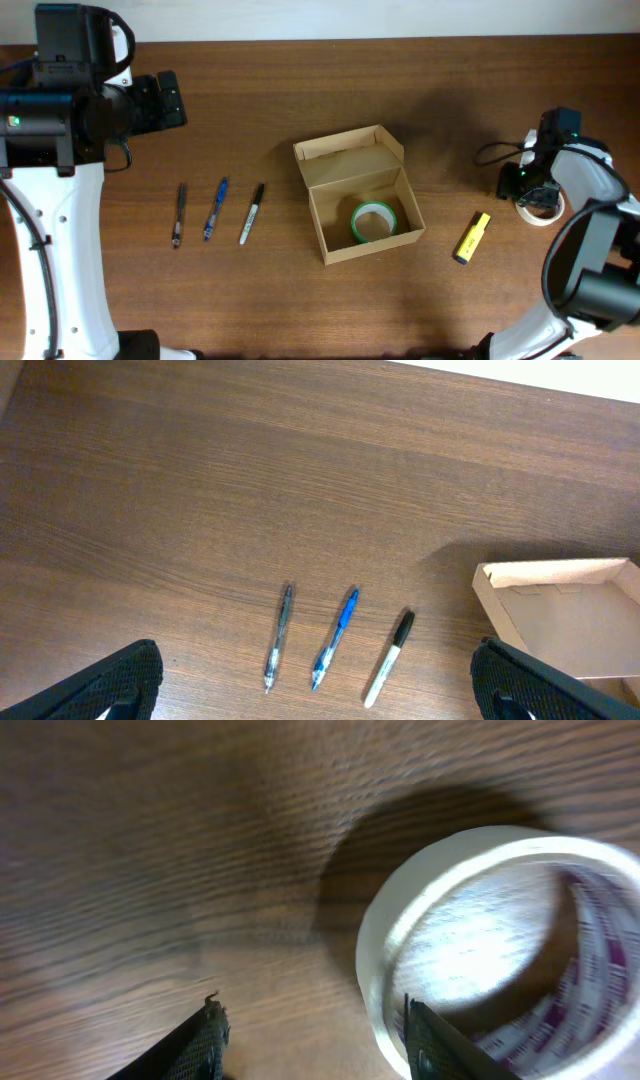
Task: Pack container
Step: 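Lower the right gripper and grasp the white masking tape rim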
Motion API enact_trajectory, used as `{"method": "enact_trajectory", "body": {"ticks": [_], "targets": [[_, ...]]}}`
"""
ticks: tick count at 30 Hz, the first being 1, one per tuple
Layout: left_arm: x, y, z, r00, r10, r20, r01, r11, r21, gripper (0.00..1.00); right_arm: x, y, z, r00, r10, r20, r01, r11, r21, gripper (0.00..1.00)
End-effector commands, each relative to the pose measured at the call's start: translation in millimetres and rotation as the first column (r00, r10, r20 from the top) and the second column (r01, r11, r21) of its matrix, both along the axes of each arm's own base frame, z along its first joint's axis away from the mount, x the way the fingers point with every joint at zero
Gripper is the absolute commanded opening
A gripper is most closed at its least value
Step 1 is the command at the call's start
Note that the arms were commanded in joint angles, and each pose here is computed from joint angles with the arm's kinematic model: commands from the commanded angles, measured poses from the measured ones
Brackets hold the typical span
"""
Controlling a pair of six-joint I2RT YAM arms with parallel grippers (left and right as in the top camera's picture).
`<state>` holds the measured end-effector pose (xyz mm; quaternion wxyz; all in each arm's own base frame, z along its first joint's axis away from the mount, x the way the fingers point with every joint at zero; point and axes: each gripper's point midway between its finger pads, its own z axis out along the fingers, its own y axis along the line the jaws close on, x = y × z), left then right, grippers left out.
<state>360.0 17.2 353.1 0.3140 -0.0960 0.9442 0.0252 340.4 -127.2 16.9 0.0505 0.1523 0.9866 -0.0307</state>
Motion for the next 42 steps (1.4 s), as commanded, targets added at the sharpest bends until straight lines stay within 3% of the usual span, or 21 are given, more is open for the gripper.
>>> {"method": "enact_trajectory", "body": {"ticks": [1, 5, 7, 14, 15, 30, 42], "targets": [[1, 1, 2, 1.000, -0.012, 0.002, 0.012, 1.000, 0.007, 0.99, -5, -1, -19, 0.998, 0.014, -0.054, -0.014, 1.000, -0.001, 0.57], [1, 1, 2, 1.000, -0.012, 0.002, 0.012, 1.000, 0.008, 0.99, -6, -1, -28, 0.997, 0.015, -0.069, -0.014, 1.000, 0.005, 0.56], [1, 1, 2, 1.000, -0.012, 0.002, 0.012, 1.000, 0.007, 0.99, -6, 0, -30, 0.997, 0.015, -0.071, -0.014, 1.000, 0.006, 0.49], [1, 1, 2, 1.000, -0.012, 0.003, 0.012, 1.000, 0.008, 0.99, -4, 0, -30, 0.998, 0.010, -0.063, -0.010, 1.000, 0.007, 0.05], [1, 1, 2, 1.000, -0.012, 0.003, 0.012, 1.000, 0.008, 0.99, -4, 0, -30, 0.998, 0.011, -0.061, -0.010, 1.000, 0.010, 0.04], [1, 1, 2, 1.000, -0.010, 0.003, 0.010, 1.000, 0.011, 0.99, -9, 5, -24, 0.997, -0.027, -0.072, 0.030, 0.999, 0.034, 0.04], [1, 1, 2, 0.999, -0.032, -0.004, 0.033, 0.999, 0.027, 0.99, 7, -1, 60, 0.997, -0.023, 0.072, 0.024, 1.000, -0.016, 0.04]]}}
